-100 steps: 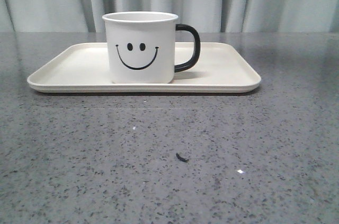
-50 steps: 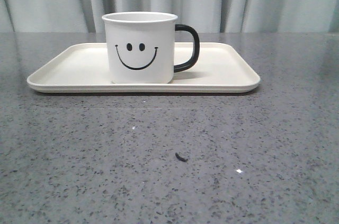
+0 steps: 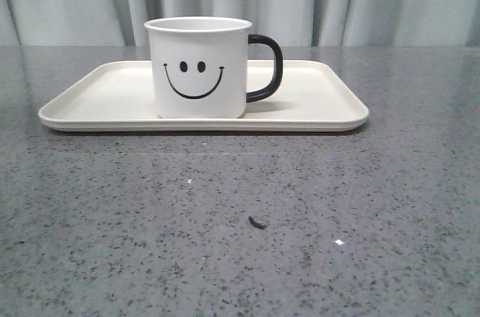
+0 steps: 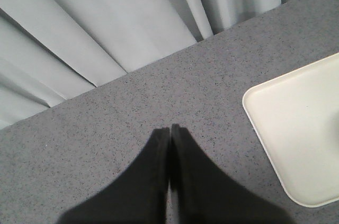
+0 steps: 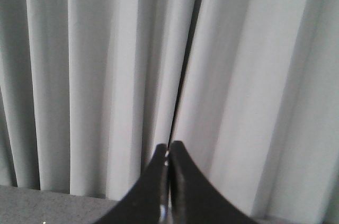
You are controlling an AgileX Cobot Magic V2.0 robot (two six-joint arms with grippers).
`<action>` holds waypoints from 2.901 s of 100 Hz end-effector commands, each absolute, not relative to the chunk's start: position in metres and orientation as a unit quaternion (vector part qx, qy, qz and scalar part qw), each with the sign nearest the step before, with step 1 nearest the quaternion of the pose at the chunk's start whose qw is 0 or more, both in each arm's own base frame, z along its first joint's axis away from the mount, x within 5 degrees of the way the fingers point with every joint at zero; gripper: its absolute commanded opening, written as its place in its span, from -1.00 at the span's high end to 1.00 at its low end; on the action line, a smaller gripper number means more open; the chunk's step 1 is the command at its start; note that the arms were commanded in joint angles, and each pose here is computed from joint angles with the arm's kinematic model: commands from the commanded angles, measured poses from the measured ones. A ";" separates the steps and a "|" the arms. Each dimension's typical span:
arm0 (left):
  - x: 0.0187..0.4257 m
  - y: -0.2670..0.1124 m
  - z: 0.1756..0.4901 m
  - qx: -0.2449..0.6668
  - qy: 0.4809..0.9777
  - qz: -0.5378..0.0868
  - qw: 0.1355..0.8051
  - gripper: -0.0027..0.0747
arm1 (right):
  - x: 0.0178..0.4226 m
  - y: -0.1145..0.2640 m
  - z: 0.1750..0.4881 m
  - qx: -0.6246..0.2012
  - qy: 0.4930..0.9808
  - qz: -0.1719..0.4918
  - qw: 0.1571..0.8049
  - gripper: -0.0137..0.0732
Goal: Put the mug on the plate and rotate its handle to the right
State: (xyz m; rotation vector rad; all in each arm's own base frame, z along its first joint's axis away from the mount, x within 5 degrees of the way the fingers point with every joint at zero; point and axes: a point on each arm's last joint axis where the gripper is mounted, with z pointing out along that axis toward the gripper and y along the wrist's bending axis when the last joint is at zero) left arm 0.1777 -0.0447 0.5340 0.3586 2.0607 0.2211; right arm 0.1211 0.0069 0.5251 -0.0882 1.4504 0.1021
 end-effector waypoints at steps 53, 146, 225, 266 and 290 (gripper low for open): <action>0.135 -0.032 0.560 0.126 0.806 0.036 0.578 0.98 | 0.086 0.003 0.423 0.015 0.667 0.040 0.744 0.91; 0.204 -0.072 0.524 0.149 0.815 -0.001 0.561 0.98 | 0.086 0.005 0.420 0.009 0.679 0.045 0.733 0.91; 0.051 -0.001 0.287 0.001 0.600 -0.019 0.800 0.98 | 0.086 0.005 0.420 0.009 0.680 0.046 0.732 0.91; 0.050 -0.001 0.227 -0.003 0.615 -0.011 0.788 0.98 | 0.086 0.005 0.420 0.009 0.680 0.046 0.732 0.91; 0.051 0.000 0.224 0.011 0.616 0.030 0.787 0.98 | 0.086 0.005 0.420 0.009 0.680 0.046 0.732 0.91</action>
